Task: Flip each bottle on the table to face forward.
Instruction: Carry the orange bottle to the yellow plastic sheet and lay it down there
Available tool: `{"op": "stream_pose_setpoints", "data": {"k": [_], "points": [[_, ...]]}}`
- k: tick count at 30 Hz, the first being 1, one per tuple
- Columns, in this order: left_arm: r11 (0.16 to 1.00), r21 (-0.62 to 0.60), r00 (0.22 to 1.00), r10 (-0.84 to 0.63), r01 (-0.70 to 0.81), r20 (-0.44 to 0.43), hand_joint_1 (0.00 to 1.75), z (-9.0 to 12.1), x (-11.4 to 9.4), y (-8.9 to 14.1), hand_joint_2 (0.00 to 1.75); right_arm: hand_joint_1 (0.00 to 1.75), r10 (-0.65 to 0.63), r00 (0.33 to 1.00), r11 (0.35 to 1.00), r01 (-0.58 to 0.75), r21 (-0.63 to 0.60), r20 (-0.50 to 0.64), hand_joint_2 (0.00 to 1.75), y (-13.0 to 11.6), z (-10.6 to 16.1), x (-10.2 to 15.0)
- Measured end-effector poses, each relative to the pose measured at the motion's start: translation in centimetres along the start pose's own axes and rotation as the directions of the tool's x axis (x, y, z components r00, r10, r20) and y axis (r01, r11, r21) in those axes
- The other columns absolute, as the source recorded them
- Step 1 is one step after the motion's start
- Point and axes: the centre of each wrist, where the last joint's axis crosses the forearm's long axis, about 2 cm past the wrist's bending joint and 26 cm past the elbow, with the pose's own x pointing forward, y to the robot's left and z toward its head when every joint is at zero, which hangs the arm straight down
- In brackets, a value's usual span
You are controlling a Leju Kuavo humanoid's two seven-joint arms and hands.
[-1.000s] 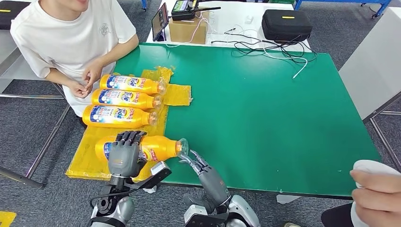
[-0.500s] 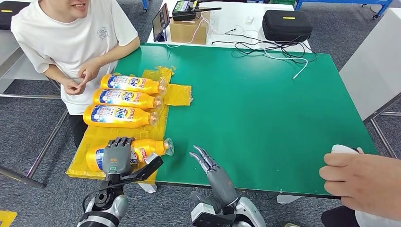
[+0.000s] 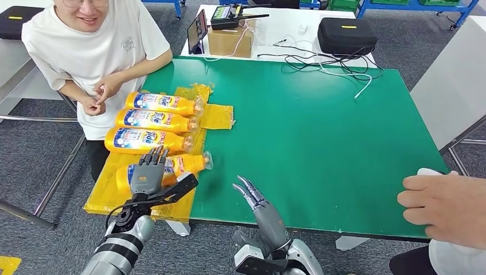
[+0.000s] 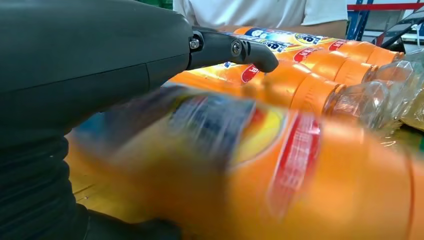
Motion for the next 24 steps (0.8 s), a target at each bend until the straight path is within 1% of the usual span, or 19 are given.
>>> {"op": "stream_pose_setpoints", "data": {"k": [6, 13, 18, 24], "points": [[1.000, -0.018, 1.000, 0.002, -0.002, -0.003, 0.00, -0.2, -0.1, -0.1, 1.75, 0.00, -0.001, 1.000, 1.000, 0.001, -0.005, 0.000, 0.00, 0.0, 0.0, 0.0], [0.992, -0.120, 0.999, 0.050, -0.048, 0.018, 0.00, -0.7, 0.0, 0.3, 1.75, 0.00, 0.001, 1.000, 1.000, -0.001, -0.010, 0.002, 0.00, -0.1, 0.0, -0.1], [0.986, -0.119, 0.989, 0.130, -0.120, 0.076, 0.00, -0.4, 0.3, 0.4, 1.75, 0.00, 0.004, 1.000, 1.000, -0.004, -0.013, 0.002, 0.00, -0.1, 0.1, -0.3], [0.961, -0.092, 0.943, 0.276, -0.262, 0.187, 0.00, 1.5, 2.1, 0.3, 1.75, 0.00, 0.012, 1.000, 1.000, -0.012, -0.026, -0.002, 0.00, 0.1, 0.6, -0.4]]}}
